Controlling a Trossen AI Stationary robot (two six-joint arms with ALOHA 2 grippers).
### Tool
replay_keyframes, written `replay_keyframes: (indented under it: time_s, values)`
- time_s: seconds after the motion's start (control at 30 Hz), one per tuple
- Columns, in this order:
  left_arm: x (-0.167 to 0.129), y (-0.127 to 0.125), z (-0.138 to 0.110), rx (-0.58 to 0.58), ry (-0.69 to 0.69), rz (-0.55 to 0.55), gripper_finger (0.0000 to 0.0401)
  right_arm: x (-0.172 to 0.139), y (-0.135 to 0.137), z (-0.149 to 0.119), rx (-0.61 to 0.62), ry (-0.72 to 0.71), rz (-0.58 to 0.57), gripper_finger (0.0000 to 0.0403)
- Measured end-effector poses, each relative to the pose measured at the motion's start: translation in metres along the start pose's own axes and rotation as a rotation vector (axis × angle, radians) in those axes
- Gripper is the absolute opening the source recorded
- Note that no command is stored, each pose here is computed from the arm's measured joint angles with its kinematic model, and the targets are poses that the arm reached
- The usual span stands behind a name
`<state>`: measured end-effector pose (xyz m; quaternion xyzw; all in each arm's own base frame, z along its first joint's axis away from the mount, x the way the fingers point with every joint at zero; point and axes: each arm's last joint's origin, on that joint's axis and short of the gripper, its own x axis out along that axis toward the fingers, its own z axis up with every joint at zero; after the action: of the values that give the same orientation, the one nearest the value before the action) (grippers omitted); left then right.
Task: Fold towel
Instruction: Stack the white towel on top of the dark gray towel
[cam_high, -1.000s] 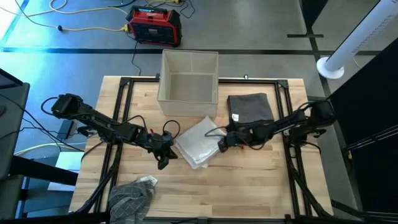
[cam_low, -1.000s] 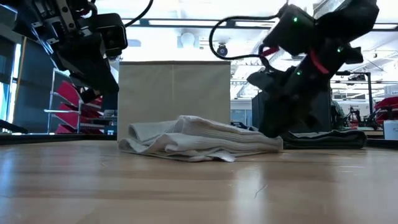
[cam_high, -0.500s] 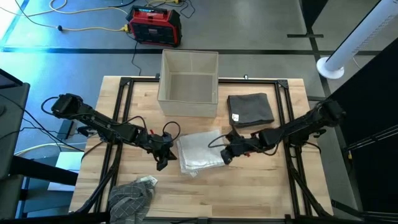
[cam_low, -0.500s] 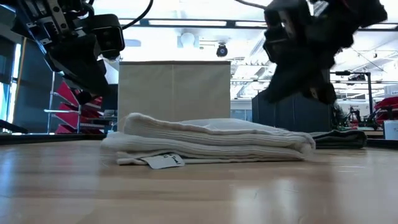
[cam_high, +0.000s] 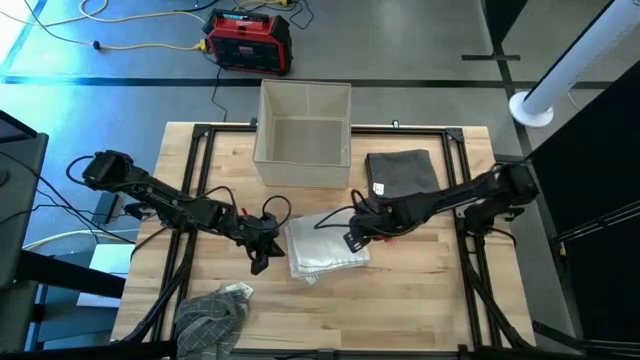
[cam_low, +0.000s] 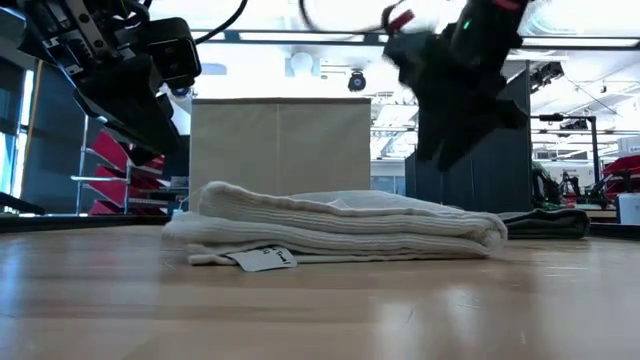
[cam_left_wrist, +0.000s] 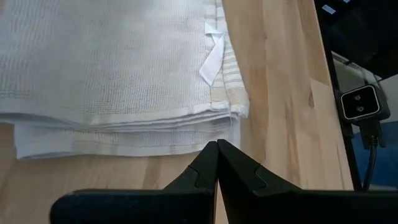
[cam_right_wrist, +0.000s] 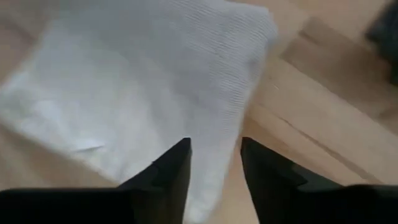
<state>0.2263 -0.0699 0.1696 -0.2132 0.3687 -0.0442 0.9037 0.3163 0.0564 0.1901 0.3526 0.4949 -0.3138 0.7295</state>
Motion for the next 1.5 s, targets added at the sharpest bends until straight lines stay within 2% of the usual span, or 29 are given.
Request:
replay_keyframes:
  time_s: [0.2, 0.33, 0.4, 0.53, 0.63, 0.67, 0.77, 0.9, 1.07, 1.23, 1.37, 1.5]
  values:
    - [0.000, 0.000, 0.000, 0.004, 0.004, 0.004, 0.0000, 0.035, 0.006, -0.002, -0.034, -0.008, -0.048, 0.0201]
    - [0.000, 0.001, -0.001, 0.004, 0.008, 0.006, 0.0000, 0.054, 0.005, -0.005, -0.026, -0.014, -0.103, 0.0203]
    - [0.000, 0.001, -0.001, 0.004, 0.008, 0.006, 0.0000, 0.061, 0.006, -0.003, -0.033, -0.007, -0.093, 0.0196]
    - [0.000, 0.001, -0.001, 0.004, 0.010, 0.008, 0.0000, 0.069, 0.009, 0.001, -0.037, 0.032, -0.041, 0.0134]
    - [0.000, 0.002, -0.002, 0.000, 0.024, 0.017, 0.0000, 0.064, 0.010, 0.003, -0.053, 0.021, -0.024, 0.0048]
    - [0.000, 0.002, -0.002, -0.004, 0.025, 0.017, 0.0000, 0.060, 0.009, 0.003, -0.074, 0.019, -0.019, 0.0031]
    - [0.000, 0.002, -0.003, -0.004, 0.031, 0.021, 0.0000, 0.040, 0.004, 0.004, -0.080, 0.042, -0.008, 0.0032]
    - [0.000, 0.003, -0.004, 0.004, 0.043, 0.029, 0.0000, -0.015, -0.007, 0.010, -0.067, 0.029, 0.043, 0.0032]
    - [0.000, 0.004, -0.004, 0.044, 0.050, 0.034, 0.0000, -0.086, -0.046, 0.009, 0.028, 0.027, 0.035, 0.0032]
    - [0.000, 0.005, -0.004, 0.073, 0.034, 0.061, 0.0000, -0.142, -0.091, 0.011, 0.139, -0.093, -0.015, 0.0032]
    - [0.000, 0.006, -0.003, 0.077, 0.031, 0.071, 0.0000, -0.170, -0.117, 0.022, 0.199, -0.198, 0.023, 0.0032]
    - [0.000, 0.007, -0.005, 0.068, 0.060, 0.062, 0.0000, -0.189, -0.126, 0.039, 0.199, -0.263, 0.105, 0.0032]
